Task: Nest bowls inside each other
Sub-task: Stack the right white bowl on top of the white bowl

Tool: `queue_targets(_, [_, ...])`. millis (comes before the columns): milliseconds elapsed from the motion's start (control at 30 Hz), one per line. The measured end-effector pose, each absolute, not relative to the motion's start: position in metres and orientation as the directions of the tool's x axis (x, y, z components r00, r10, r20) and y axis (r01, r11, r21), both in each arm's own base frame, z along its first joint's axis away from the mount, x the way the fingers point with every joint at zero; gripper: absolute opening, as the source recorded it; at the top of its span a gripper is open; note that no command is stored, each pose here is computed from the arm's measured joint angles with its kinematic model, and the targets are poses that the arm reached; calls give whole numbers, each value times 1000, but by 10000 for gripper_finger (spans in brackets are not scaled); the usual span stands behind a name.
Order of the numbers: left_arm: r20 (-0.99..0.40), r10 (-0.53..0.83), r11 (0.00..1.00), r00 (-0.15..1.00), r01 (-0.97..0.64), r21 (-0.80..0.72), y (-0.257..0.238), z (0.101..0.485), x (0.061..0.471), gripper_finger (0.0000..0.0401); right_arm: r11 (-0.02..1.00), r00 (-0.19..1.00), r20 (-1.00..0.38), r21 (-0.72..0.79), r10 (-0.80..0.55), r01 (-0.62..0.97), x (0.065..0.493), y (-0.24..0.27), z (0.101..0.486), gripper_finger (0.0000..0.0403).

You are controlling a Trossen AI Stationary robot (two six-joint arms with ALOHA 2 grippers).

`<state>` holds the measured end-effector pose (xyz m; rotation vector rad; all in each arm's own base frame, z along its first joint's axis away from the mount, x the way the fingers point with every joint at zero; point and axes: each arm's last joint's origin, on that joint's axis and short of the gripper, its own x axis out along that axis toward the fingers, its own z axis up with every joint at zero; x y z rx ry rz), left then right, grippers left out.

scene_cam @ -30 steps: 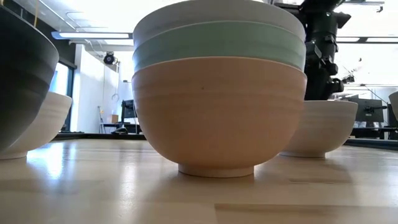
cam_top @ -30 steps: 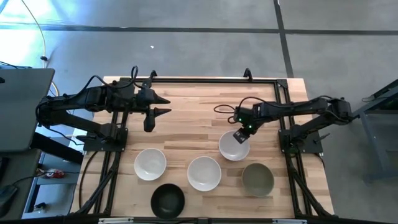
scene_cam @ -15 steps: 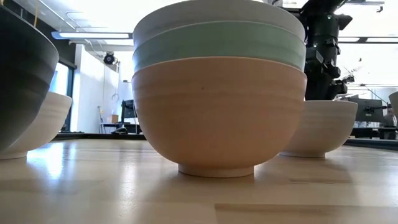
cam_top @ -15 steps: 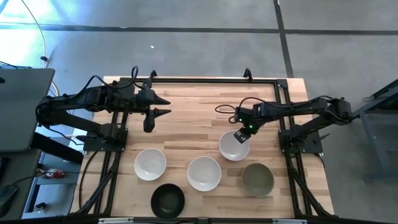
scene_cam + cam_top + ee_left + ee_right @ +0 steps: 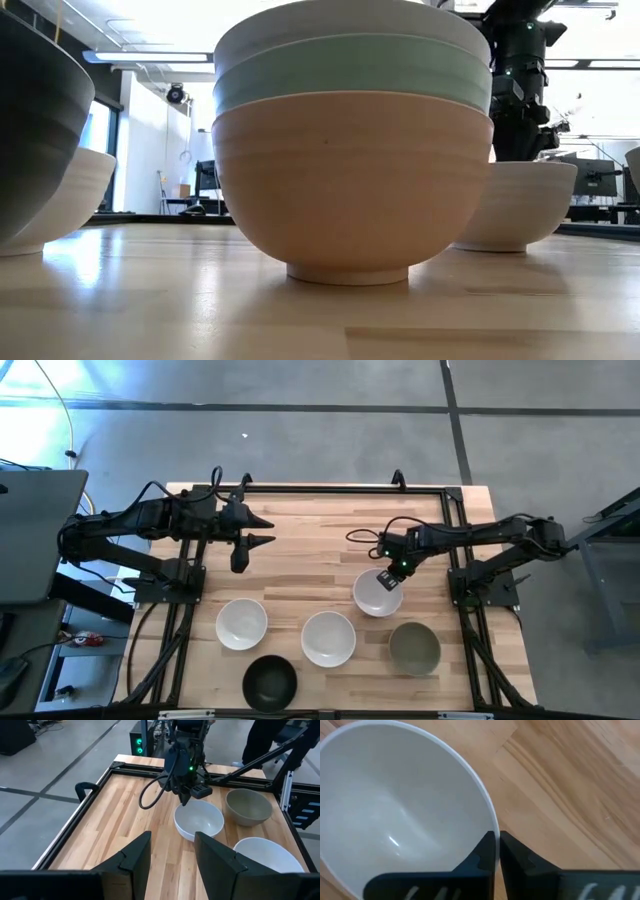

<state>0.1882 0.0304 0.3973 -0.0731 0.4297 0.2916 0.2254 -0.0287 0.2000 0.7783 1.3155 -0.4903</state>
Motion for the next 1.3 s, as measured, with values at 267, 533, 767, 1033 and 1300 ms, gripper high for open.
queue_targets(267, [-419, 290, 951, 860, -308, 24, 31, 397, 188, 141, 673, 224, -972, 214, 73, 709, 234, -31, 232, 1])
queue_targets(533, [-417, 323, 944, 850, -322, 73, 32, 397, 188, 141, 670, 275, -961, 225, 32, 708, 241, -31, 281, 0])
queue_targets(767, [-459, 406, 911, 790, -393, 129, 37, 393, 184, 141, 649, 268, -962, 234, 47, 724, 244, -20, 310, 0])
queue_targets(1033, [-509, 457, 882, 729, -445, 155, 46, 375, 180, 141, 684, 152, -985, 164, 78, 710, 271, -5, 323, 0])
queue_targets(1300, [-553, 490, 848, 674, -516, 121, 52, 322, 162, 141, 711, 164, -983, 175, 84, 681, 312, 6, 338, 0])
